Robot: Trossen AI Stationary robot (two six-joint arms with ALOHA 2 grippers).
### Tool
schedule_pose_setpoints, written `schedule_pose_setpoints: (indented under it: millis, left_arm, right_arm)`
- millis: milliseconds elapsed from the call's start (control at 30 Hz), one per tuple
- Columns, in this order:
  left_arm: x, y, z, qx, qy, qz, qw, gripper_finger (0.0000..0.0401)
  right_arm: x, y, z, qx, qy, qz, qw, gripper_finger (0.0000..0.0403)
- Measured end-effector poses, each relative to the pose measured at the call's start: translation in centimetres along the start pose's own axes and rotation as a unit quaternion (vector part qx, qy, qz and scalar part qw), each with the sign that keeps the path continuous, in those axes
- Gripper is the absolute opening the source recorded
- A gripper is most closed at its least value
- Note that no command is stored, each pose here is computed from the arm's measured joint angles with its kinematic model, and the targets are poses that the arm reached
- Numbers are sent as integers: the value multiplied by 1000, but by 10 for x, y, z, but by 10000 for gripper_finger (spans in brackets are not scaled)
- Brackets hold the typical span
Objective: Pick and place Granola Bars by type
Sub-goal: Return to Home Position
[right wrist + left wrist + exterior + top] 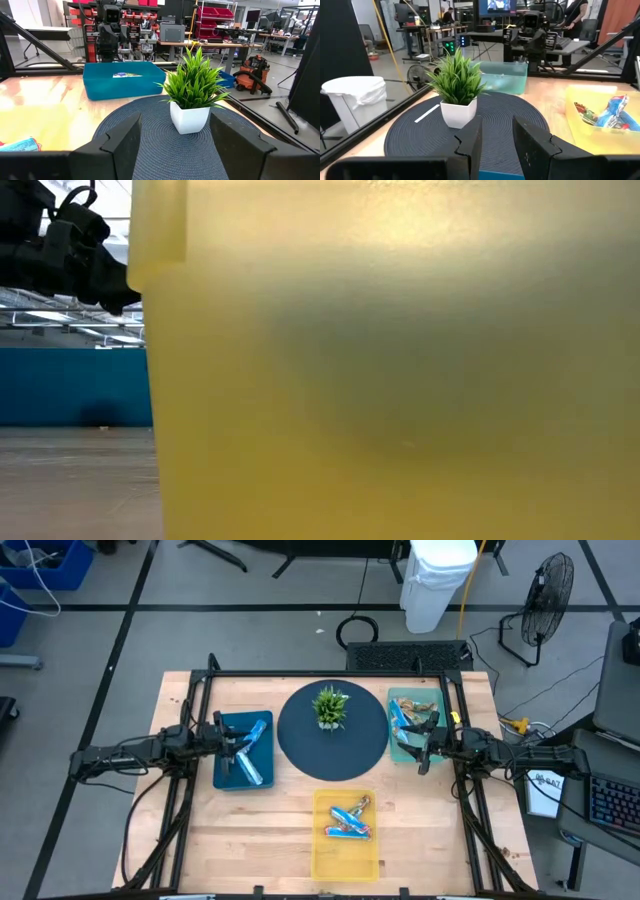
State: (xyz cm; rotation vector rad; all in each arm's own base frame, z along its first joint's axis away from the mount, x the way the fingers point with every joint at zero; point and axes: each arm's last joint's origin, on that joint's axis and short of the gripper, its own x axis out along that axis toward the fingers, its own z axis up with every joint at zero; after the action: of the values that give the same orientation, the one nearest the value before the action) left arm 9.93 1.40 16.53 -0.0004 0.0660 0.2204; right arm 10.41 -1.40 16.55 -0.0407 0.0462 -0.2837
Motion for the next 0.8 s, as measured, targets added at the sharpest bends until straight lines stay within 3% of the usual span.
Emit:
schedule_pose_setpoints:
  millis: [567,800]
  left_arm:
    - [1,-1,-1,-6,-13,-10,1000,113]
    - [1,-1,-1,-34,-17,-10,999,113]
  right_arm:
    - [0,0,0,0,0,0,1000,226]
    - [0,0,0,0,0,0,1000,226]
